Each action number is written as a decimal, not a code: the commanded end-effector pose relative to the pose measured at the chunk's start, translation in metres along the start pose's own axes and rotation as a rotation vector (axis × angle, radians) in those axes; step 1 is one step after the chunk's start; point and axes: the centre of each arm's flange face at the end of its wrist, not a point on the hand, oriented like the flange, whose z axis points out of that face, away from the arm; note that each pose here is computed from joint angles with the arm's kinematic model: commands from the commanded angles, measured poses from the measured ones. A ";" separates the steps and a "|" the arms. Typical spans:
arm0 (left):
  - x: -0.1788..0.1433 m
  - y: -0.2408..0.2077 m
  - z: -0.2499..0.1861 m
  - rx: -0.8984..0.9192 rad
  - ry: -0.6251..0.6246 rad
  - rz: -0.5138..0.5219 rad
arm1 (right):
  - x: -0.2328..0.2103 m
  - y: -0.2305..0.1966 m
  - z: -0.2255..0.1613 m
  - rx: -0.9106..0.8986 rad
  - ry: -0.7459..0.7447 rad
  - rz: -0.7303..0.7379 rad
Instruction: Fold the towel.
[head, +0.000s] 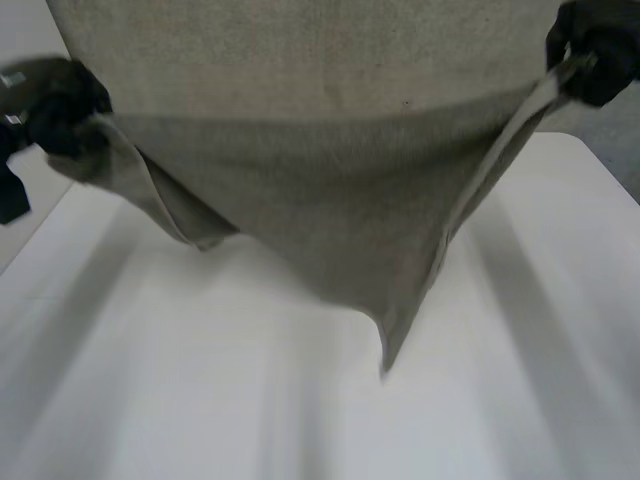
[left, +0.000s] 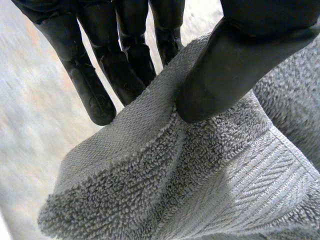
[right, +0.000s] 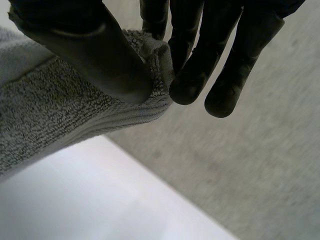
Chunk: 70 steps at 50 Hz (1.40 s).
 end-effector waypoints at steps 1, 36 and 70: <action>-0.005 0.073 0.017 -0.223 0.063 -0.166 | -0.015 0.056 0.036 -0.160 -0.064 0.012; 0.041 0.003 0.061 0.021 0.190 -0.374 | -0.047 0.011 0.094 0.114 -0.087 -0.075; 0.063 0.118 0.005 -0.323 0.249 -0.253 | -0.074 0.116 0.063 -0.249 -0.202 -0.192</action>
